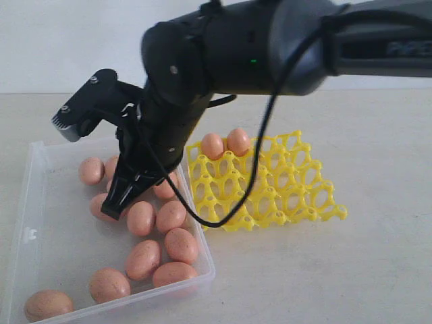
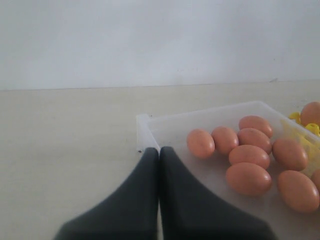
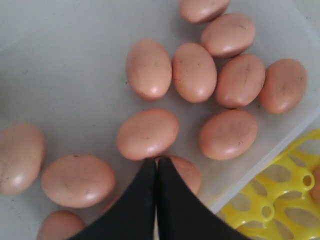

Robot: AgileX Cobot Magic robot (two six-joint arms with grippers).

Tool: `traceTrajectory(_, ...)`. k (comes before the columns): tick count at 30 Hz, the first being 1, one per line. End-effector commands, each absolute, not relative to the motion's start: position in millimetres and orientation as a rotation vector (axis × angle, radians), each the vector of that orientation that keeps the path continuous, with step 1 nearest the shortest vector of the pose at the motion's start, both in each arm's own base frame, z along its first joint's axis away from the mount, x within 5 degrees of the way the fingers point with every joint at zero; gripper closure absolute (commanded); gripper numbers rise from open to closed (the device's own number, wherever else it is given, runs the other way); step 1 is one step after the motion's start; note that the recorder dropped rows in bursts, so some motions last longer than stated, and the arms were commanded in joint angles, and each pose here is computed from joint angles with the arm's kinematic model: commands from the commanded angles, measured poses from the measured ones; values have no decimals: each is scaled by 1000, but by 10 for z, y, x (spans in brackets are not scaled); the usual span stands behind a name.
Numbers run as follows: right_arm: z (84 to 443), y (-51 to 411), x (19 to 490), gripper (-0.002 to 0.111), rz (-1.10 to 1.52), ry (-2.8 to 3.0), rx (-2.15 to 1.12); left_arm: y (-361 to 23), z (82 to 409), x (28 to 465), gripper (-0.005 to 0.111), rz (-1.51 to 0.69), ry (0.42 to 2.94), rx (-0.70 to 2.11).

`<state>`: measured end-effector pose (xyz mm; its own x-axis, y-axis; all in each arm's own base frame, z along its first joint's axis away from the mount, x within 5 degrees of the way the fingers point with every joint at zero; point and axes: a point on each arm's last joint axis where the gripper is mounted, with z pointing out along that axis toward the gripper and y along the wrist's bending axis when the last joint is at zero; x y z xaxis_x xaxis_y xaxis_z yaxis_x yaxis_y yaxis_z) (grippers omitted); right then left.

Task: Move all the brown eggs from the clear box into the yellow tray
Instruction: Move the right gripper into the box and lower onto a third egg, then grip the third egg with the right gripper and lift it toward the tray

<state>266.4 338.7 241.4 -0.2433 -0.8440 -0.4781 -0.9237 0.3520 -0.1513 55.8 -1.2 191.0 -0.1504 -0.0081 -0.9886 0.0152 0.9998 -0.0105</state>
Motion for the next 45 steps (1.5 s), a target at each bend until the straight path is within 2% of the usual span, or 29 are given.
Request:
traceTrajectory(1, 2441, 3656, 2749, 105, 168, 2100, -1621, -16, 1922, 555, 111, -29, 1715, 7)
traceTrajectory(3, 2459, 3746, 2796, 95, 163, 2054, -1656, -16, 1922, 555, 111, -29, 1715, 7)
traceTrajectory(7, 2364, 3898, 2849, 63, 178, 2004, -1666, -16, 1922, 555, 111, -29, 1715, 7)
traceTrajectory(9, 2277, 3948, 2860, 55, 199, 2002, -1655, -16, 1922, 555, 111, -29, 1715, 7)
traceTrajectory(17, 2028, 4072, 2809, 63, 166, 1915, -1787, -16, 1922, 555, 111, -29, 1715, 7)
traceTrajectory(25, 1840, 4179, 2704, 62, 109, 1778, -1961, -16, 1922, 555, 111, -29, 1715, 7)
traceTrajectory(40, 1817, 4251, 2765, 62, 145, 1805, -1808, -16, 1922, 555, 111, -29, 1715, 7)
traceTrajectory(45, 1792, 4229, 2809, 62, 79, 1785, -1822, -16, 1922, 555, 111, -29, 1715, 7)
